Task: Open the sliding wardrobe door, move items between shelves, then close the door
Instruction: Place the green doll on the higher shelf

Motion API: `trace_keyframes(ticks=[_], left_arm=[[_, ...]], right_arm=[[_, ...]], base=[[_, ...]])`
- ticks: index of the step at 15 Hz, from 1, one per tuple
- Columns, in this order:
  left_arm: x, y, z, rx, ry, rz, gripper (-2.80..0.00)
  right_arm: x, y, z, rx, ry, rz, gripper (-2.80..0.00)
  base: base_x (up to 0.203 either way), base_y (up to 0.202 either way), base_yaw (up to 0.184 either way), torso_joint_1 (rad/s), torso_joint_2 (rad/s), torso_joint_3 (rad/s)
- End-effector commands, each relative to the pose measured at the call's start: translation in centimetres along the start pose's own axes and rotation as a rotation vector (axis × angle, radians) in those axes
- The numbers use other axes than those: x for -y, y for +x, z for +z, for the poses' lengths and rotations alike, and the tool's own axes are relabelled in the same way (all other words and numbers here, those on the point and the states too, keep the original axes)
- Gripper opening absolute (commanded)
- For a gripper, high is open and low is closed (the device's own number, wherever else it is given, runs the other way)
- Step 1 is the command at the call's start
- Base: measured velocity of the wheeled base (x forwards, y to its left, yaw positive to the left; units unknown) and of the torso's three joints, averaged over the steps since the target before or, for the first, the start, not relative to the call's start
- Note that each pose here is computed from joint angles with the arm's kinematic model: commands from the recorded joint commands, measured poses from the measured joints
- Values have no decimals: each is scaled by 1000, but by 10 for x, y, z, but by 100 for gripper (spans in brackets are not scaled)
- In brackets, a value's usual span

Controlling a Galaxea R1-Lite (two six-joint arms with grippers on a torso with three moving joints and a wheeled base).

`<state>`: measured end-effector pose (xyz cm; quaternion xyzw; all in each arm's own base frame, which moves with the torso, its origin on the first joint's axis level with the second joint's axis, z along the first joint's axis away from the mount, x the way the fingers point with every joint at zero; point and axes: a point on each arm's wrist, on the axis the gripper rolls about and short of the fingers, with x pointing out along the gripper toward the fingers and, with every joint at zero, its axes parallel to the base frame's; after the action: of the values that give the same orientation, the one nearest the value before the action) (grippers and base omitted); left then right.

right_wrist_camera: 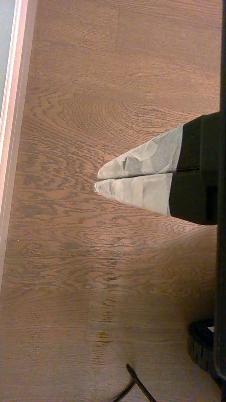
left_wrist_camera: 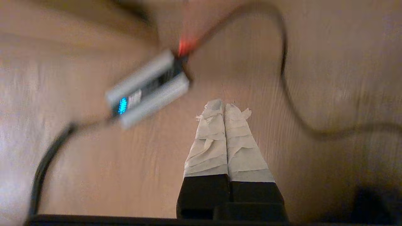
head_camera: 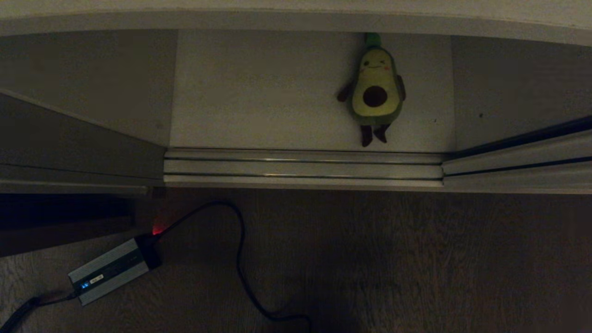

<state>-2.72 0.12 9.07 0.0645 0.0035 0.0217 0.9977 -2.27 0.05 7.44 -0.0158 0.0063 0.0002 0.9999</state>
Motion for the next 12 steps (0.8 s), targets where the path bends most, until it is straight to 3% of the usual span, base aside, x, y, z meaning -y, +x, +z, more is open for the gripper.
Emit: trace_keyframes(ticks=[1, 3, 4, 7, 12], left_arm=[[3, 4, -9, 56, -16, -56, -280], [3, 4, -14, 14, -102, -59, -280], [3, 4, -14, 16, -106, -57, -280], [4, 4, -15, 15, -9, -74, -280], [4, 4, -15, 15, -52, -73, -280]], right_arm=[[0, 0, -1, -4, 0, 0, -280], [0, 0, -1, -3, 0, 1, -280], [0, 0, -1, -3, 0, 1, -280], [0, 0, -1, -4, 0, 0, -280], [0, 0, -1, -4, 0, 1, -280]], base=[[0, 0, 0, 0, 0, 0], [0, 0, 0, 0, 0, 0], [0, 0, 0, 0, 0, 0], [0, 0, 0, 0, 0, 0], [0, 0, 0, 0, 0, 0]])
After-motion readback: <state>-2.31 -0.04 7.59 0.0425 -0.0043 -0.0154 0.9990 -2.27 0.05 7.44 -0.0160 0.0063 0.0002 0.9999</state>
